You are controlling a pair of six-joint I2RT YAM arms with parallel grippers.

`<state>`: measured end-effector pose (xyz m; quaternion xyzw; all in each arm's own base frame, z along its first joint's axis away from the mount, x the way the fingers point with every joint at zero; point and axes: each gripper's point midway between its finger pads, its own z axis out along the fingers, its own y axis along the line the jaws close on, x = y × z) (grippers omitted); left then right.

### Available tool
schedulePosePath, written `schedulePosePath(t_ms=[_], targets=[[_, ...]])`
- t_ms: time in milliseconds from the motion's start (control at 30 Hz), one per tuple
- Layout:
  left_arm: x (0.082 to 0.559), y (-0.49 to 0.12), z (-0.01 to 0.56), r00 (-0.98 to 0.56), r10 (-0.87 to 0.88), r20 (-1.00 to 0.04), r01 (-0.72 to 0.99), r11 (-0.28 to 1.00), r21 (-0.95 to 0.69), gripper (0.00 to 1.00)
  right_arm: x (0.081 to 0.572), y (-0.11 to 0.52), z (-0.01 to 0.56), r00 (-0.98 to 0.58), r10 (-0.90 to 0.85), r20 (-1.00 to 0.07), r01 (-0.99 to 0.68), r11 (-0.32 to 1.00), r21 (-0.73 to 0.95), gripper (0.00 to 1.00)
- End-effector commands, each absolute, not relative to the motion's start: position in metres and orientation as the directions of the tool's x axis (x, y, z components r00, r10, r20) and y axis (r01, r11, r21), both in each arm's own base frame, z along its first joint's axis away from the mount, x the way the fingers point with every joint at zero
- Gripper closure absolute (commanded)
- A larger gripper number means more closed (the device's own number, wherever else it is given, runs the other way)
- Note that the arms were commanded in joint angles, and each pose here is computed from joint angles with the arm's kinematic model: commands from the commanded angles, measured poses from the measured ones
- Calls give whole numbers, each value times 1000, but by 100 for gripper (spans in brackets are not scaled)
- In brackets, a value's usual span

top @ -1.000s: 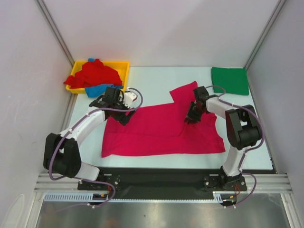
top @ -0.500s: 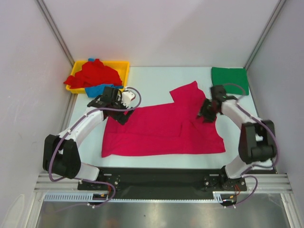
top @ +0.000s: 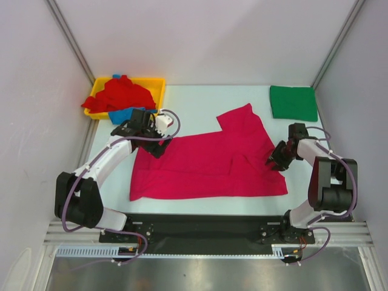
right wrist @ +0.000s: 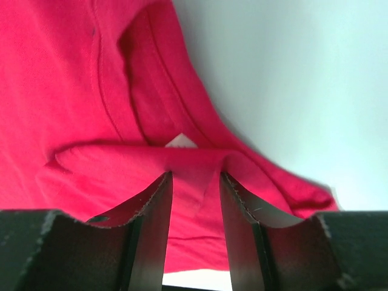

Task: Fold and stack the t-shirts
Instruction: Fold the tshirt

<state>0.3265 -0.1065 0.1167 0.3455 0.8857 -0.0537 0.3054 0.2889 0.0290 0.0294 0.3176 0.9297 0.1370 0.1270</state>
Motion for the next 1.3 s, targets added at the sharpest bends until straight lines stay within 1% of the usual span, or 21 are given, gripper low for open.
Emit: schedulePosePath(t_ms=[0, 133, 300, 367, 500, 600, 633, 767, 867, 900, 933, 967, 1033, 1067, 1100, 1133, 1167, 1200, 1233, 1267], targets=[[331, -108, 134, -551, 566, -613, 643, 756, 121, 14, 309, 29, 29, -756, 627, -186, 542, 760, 360, 57], [331, -107, 135, -550, 568, -612, 643, 756, 124, 14, 319, 24, 27, -740, 642, -201, 552, 751, 364, 56], [331, -107, 135, -549, 572, -610, 645, 754, 127, 13, 346, 29, 43, -666, 711, -225, 573, 681, 455, 53], [332, -107, 135, -547, 574, -609, 645, 753, 130, 14, 355, 28, 47, -637, 734, -236, 580, 658, 480, 53], [332, -105, 135, -544, 581, -606, 646, 750, 140, 14, 366, 25, 45, -586, 786, -196, 623, 591, 512, 52], [331, -104, 132, -543, 587, -600, 648, 748, 145, 13, 382, 21, 53, -534, 825, -183, 637, 535, 555, 52], [331, -102, 131, -548, 588, -595, 643, 751, 150, 13, 392, 20, 61, -522, 831, -193, 626, 527, 574, 52], [335, -99, 131, -545, 591, -594, 633, 755, 170, 13, 404, 12, 54, -501, 842, -199, 657, 520, 545, 52], [343, -83, 127, -593, 555, -583, 570, 801, 183, 13, 405, -3, 50, -490, 847, -207, 678, 519, 520, 51], [347, -76, 128, -607, 538, -585, 543, 818, 189, 13, 408, -10, 58, -478, 846, -237, 671, 526, 522, 51], [351, -68, 129, -621, 517, -589, 515, 836, 190, 14, 408, -15, 62, -497, 823, -275, 653, 563, 506, 51], [356, -55, 130, -647, 476, -596, 465, 866, 186, 18, 413, -19, 71, -504, 802, -321, 632, 595, 496, 51], [368, -43, 133, -659, 448, -604, 422, 885, 195, 23, 437, -16, 105, -529, 721, -448, 537, 692, 482, 51], [372, -38, 133, -664, 437, -606, 407, 892, 197, 27, 444, -13, 112, -571, 649, -503, 473, 761, 444, 50], [379, -36, 131, -670, 437, -600, 400, 893, 204, 28, 463, -8, 138, -569, 602, -560, 406, 798, 446, 50], [381, -33, 127, -678, 435, -593, 394, 895, 206, 28, 468, 4, 127, -622, 562, -545, 378, 825, 420, 50], [386, -31, 125, -683, 429, -591, 383, 899, 210, 28, 474, 6, 128, -644, 515, -566, 347, 855, 385, 50], [388, -29, 112, -705, 426, -566, 383, 901, 201, 28, 489, 7, 144, -629, 493, -601, 324, 869, 374, 50], [390, -27, 107, -716, 423, -556, 378, 904, 200, 28, 492, 16, 128, -663, 469, -584, 321, 882, 345, 50], [396, -26, 103, -719, 418, -556, 372, 907, 200, 28, 498, 17, 128, -665, 448, -597, 307, 893, 328, 49]])
